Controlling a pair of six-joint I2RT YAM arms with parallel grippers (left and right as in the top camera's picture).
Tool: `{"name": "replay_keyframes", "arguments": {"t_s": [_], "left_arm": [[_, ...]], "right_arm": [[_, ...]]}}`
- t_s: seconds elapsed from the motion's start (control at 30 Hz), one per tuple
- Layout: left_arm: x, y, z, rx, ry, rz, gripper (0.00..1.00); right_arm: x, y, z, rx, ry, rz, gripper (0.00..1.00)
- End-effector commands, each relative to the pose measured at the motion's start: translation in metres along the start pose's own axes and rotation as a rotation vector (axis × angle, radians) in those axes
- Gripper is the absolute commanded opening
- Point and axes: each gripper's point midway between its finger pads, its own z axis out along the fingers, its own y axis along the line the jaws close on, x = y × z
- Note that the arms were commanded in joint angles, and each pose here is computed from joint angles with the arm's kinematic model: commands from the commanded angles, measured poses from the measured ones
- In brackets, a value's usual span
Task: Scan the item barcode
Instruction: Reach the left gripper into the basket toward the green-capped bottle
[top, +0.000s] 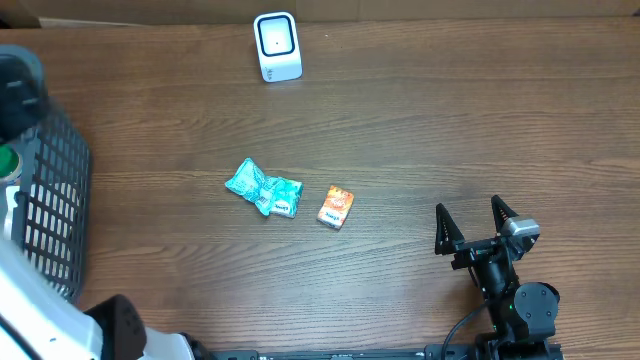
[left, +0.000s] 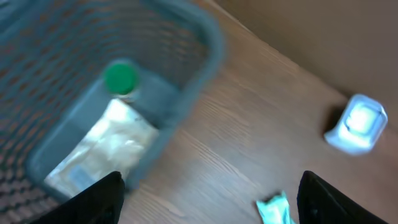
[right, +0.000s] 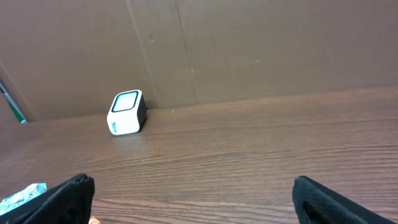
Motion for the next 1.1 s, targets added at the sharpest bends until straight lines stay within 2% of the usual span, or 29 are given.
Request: {"name": "replay_keyframes", "arguments": {"t_s": [0.0, 0.13, 0.27, 0.43, 0.63, 0.8, 1.07], "left_arm": [[-0.012, 0.045, -0.002, -0.022, -0.032, -0.190, 0.72], [-0.014, 0.092, 0.008, -0.111, -0.036, -0.340, 0.72], [-0.012, 0.112, 0.031, -0.151, -0.002, -0.376, 0.70], [-0.015, 0.142, 0.074, -0.261, 0.023, -0.378, 0.70], [0.000, 0.174, 0.127, -0.387, 0.140, -0.376, 0.70], [-0.001, 0.188, 0.155, -0.428, 0.158, -0.350, 0.72], [-0.016, 0.192, 0.171, -0.411, 0.123, -0.263, 0.75]], "right_arm": [[0.002, -0.001, 0.000, 0.002, -0.001, 0.002, 1.00], [0.002, -0.001, 0.000, 0.002, -0.001, 0.002, 1.00], [0.002, -0.001, 0.000, 0.002, -0.001, 0.002, 1.00], [0.002, 0.000, 0.000, 0.002, -0.002, 0.002, 1.00], [0.002, -0.001, 0.000, 0.002, -0.001, 0.002, 1.00], [0.002, 0.000, 0.000, 0.002, -0.002, 0.002, 1.00], [0.002, -0.001, 0.000, 0.002, -0.001, 0.002, 1.00]]}}
